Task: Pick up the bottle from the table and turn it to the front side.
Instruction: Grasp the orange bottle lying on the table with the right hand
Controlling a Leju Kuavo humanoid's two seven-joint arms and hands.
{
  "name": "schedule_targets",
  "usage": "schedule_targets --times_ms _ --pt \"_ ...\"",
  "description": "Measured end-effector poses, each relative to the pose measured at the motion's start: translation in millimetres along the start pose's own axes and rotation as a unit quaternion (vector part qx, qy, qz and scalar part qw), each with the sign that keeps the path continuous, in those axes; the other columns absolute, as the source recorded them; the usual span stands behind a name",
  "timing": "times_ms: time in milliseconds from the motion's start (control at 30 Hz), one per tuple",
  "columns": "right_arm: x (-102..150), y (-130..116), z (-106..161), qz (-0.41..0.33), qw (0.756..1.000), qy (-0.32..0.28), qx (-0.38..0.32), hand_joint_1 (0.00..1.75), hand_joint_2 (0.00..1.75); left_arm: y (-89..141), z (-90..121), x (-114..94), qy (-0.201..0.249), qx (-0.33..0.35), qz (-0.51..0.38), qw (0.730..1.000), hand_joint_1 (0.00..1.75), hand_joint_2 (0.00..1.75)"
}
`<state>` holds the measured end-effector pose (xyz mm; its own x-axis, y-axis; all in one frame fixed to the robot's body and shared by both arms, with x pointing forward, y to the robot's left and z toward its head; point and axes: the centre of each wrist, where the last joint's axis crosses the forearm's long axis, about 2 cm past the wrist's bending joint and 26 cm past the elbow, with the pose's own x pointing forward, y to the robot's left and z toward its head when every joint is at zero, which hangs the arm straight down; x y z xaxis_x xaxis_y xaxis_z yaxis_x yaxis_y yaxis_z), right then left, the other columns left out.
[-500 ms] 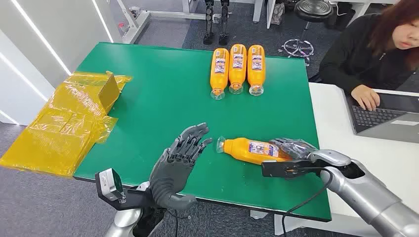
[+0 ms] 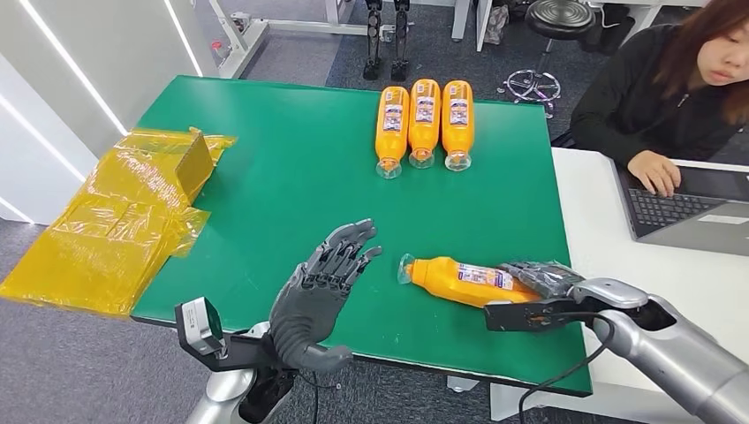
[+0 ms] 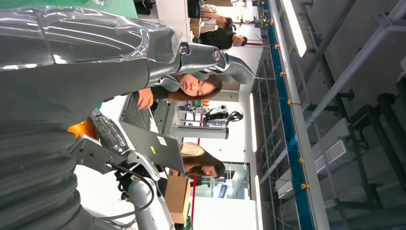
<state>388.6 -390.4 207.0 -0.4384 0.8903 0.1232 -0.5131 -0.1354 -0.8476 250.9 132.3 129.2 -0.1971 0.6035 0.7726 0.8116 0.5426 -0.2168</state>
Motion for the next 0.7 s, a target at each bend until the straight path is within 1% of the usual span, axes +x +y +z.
schedule_targets --times_ms 300,433,533,700 --pt "2.8 1.0 3.4 0.013 1.000 -0.004 -0.004 1.75 1.75 0.1 0.0 0.0 0.000 0.000 0.000 1.000 0.00 1.75" --pt "3.8 -2.6 6.3 0.021 1.000 -0.007 -0.003 1.75 1.75 0.2 0.1 0.1 0.000 0.000 0.000 1.000 0.00 1.75" --pt "5.0 -9.9 7.7 0.028 1.000 -0.010 -0.003 1.75 1.75 0.3 0.2 0.2 0.000 0.000 -0.001 1.000 0.00 1.75" --pt "6.7 -33.7 10.2 0.046 0.999 -0.005 -0.023 1.75 1.75 0.7 0.8 1.0 0.000 0.000 -0.003 1.000 0.00 1.75"
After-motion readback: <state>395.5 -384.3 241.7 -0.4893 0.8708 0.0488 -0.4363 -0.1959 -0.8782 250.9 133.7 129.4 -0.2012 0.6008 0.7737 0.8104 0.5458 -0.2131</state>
